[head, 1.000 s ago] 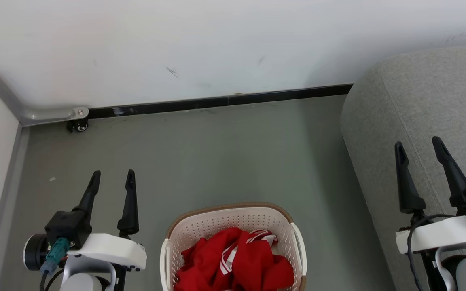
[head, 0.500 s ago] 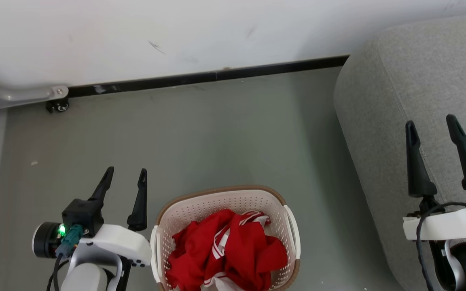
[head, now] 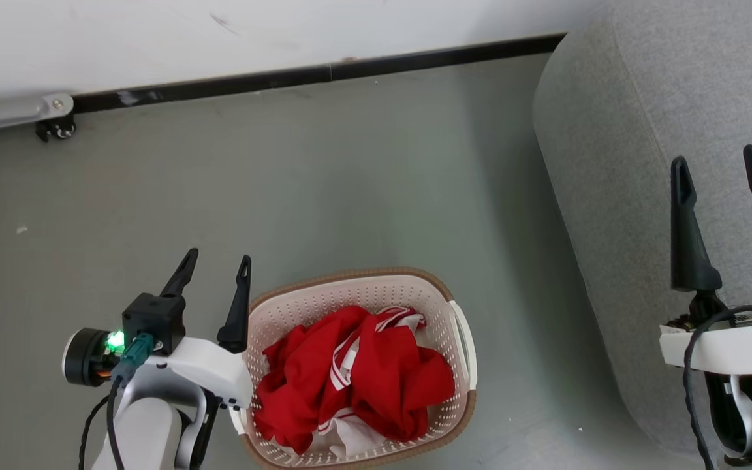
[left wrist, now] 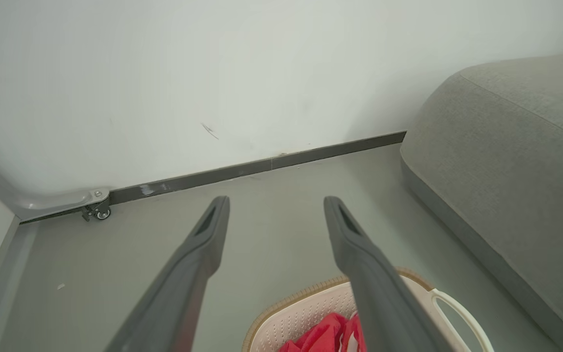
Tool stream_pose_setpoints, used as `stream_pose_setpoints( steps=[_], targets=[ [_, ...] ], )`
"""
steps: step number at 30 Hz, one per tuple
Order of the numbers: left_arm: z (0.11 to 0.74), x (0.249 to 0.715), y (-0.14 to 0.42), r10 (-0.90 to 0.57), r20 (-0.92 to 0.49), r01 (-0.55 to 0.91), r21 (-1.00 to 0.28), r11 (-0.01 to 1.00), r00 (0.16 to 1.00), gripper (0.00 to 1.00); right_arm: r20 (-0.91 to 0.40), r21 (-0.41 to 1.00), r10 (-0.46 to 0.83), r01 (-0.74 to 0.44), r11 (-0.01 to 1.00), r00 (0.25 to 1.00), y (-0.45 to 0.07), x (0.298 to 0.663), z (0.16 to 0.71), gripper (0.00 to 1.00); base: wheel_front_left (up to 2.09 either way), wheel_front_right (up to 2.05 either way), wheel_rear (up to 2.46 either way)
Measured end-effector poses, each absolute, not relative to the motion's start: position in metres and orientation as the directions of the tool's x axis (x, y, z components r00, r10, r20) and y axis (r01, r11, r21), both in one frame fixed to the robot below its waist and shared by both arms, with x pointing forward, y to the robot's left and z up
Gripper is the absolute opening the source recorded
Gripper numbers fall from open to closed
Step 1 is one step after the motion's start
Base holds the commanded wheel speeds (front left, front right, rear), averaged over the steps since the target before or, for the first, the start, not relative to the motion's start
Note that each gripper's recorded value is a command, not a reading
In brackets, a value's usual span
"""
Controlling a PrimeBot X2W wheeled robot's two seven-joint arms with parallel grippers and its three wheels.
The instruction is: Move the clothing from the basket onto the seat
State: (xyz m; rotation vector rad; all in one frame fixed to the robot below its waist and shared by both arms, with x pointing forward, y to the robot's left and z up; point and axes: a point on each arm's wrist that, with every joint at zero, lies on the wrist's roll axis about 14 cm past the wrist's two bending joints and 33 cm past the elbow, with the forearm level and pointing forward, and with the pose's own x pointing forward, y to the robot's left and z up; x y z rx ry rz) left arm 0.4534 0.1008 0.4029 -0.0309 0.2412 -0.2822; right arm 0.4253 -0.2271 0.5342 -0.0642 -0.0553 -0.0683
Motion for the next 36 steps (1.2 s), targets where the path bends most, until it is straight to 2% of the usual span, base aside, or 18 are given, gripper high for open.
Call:
stream_pose_setpoints(
  steps=[27, 36],
  targets=[
    [0.324, 0.463, 0.076, -0.348, -0.401, 0.341, -0.092, 0.935, 0.847, 1.0, -0.026, -0.048, -0.049, 0.047, 0.998, 0.998, -0.222, 0.459, 0.49, 1.0, 0.0, 0.0, 0.0],
    [0.297, 0.461, 0.072, -0.378, -0.464, 0.398, -0.059, 0.916, 0.801, 1.0, -0.044, -0.051, -0.044, 0.042, 0.998, 0.998, -0.221, 0.471, 0.476, 1.0, 0.0, 0.0, 0.0]
  ],
)
